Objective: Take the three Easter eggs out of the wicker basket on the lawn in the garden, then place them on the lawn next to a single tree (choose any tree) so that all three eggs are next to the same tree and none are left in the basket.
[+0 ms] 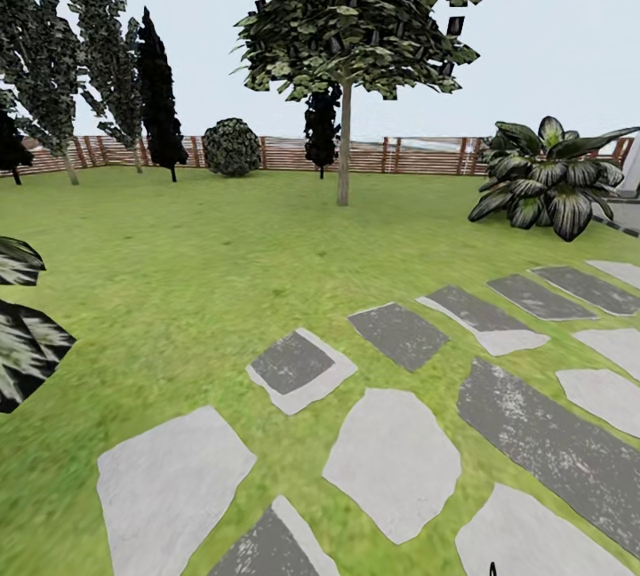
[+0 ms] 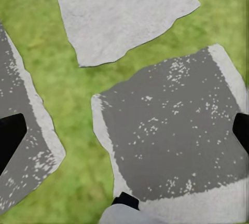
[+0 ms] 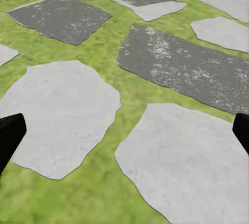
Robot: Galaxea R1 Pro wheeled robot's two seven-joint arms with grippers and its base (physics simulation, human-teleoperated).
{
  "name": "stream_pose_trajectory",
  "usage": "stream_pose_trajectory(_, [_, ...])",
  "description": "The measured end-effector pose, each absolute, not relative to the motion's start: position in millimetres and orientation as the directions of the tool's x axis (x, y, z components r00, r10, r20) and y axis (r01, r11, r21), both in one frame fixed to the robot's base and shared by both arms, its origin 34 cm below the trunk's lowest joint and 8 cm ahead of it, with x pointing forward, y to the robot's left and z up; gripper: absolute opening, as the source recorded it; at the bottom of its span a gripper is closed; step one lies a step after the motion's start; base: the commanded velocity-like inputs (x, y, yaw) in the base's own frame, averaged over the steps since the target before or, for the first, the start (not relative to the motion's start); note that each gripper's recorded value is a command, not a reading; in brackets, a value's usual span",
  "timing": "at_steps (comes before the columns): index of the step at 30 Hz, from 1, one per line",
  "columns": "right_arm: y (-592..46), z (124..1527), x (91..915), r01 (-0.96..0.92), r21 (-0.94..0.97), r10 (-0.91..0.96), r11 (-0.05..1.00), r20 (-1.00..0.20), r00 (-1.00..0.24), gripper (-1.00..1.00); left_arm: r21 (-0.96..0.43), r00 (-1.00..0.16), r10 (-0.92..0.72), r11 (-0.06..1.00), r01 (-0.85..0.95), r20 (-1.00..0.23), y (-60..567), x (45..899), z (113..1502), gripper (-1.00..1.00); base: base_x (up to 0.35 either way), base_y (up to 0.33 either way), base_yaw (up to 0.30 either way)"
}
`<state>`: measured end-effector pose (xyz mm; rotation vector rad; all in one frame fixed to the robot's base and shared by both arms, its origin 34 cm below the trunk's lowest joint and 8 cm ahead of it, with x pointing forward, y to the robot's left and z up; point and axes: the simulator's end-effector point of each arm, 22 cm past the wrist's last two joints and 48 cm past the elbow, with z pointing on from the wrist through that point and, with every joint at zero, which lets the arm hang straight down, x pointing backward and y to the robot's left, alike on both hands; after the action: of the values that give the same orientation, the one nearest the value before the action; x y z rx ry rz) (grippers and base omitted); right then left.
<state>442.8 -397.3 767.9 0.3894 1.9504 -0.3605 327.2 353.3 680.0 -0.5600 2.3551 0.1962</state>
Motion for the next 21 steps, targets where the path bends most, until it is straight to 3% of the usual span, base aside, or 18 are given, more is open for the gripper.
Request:
stream_pose_trajectory(9, [-397.2,772.6,446.1,0.428,-0.067,0.106,0.901,-0.923,-0.369,1.0,-0.02,-0.654,-0.34,0.895,-0.445,-0.675,353.8,331.3,682.9,1.0,0.322,-0.003,0.018])
stream_pose_trajectory(21, [-397.1,774.0,446.5,0.429,-0.065,0.108,0.901,-0.924,-0.368,1.0,-0.026,-0.649,-0.341,0.896,-0.443,-0.68,351.6,333.3,684.6,1.0,0.324,-0.053,0.166])
